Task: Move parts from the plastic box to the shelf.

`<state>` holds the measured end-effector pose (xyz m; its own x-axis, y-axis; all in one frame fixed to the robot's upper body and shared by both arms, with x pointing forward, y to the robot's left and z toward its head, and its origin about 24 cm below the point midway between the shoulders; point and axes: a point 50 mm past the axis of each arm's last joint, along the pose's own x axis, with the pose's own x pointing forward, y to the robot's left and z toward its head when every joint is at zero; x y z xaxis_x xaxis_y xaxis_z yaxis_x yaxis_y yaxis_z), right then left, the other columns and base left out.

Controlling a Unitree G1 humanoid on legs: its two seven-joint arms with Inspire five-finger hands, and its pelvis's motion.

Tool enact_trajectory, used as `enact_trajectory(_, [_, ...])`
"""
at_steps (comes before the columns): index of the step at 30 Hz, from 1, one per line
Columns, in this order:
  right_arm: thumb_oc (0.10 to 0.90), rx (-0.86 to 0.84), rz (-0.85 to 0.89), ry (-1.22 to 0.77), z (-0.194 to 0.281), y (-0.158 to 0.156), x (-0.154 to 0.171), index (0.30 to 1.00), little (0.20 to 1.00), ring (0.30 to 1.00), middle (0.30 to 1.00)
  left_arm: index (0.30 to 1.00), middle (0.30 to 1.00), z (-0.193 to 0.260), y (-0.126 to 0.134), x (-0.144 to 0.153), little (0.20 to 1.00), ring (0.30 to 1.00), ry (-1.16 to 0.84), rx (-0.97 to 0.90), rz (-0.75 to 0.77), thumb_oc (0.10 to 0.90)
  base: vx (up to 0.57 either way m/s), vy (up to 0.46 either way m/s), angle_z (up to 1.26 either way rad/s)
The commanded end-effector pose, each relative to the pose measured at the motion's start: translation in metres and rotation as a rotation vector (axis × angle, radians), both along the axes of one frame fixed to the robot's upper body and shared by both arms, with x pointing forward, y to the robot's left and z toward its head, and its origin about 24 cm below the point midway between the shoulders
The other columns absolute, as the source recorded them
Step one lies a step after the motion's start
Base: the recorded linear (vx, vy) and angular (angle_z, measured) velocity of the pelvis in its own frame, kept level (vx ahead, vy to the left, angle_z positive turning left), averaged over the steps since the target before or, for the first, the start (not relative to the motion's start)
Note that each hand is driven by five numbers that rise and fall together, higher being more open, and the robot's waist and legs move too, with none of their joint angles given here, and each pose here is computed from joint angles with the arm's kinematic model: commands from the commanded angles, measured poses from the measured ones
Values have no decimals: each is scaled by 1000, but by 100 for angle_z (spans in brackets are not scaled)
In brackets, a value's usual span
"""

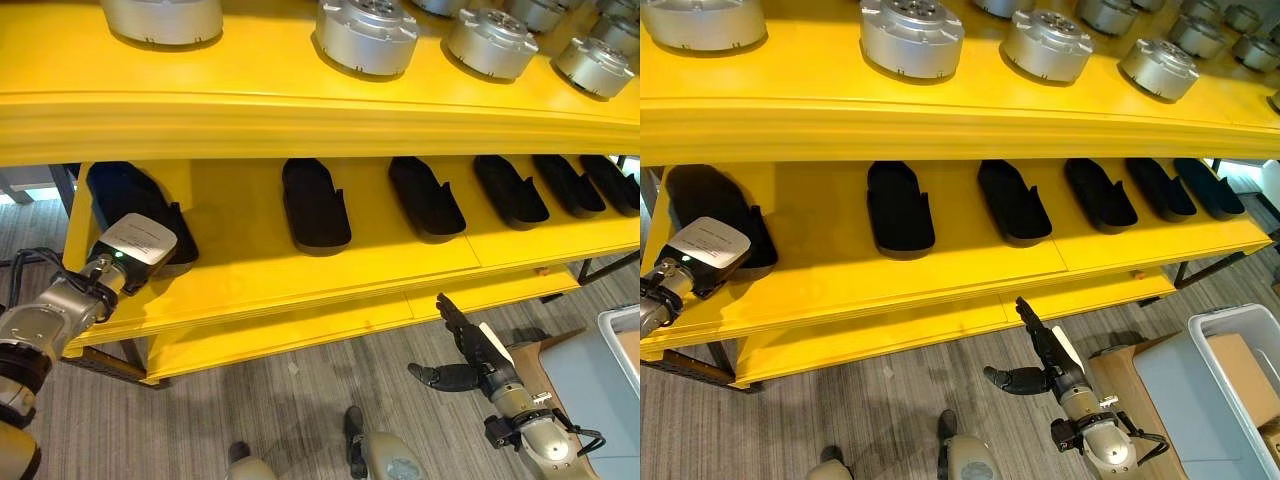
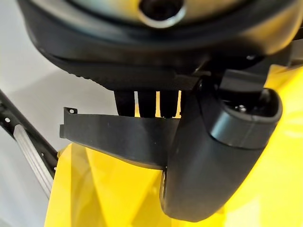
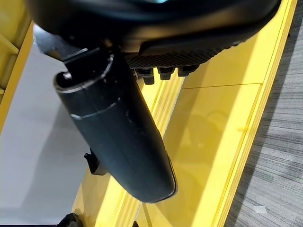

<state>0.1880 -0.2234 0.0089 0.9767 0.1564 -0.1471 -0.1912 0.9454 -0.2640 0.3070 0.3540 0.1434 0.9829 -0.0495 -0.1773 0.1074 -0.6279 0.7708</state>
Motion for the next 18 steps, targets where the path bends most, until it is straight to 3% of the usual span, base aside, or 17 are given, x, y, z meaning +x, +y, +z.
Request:
enact_trajectory(1, [900,3,-13,-303,58,-12,15,1000,1000,1000,1000,300,300,63,6,4,300,300,-196,93,-48,400,0,0,0])
enact_trajectory(18, [900,-1,-19,-296,57,-14,13,1000,1000,1000,1000,300,300,63,2,5,300,300,-142,134,-70,400,0,0,0])
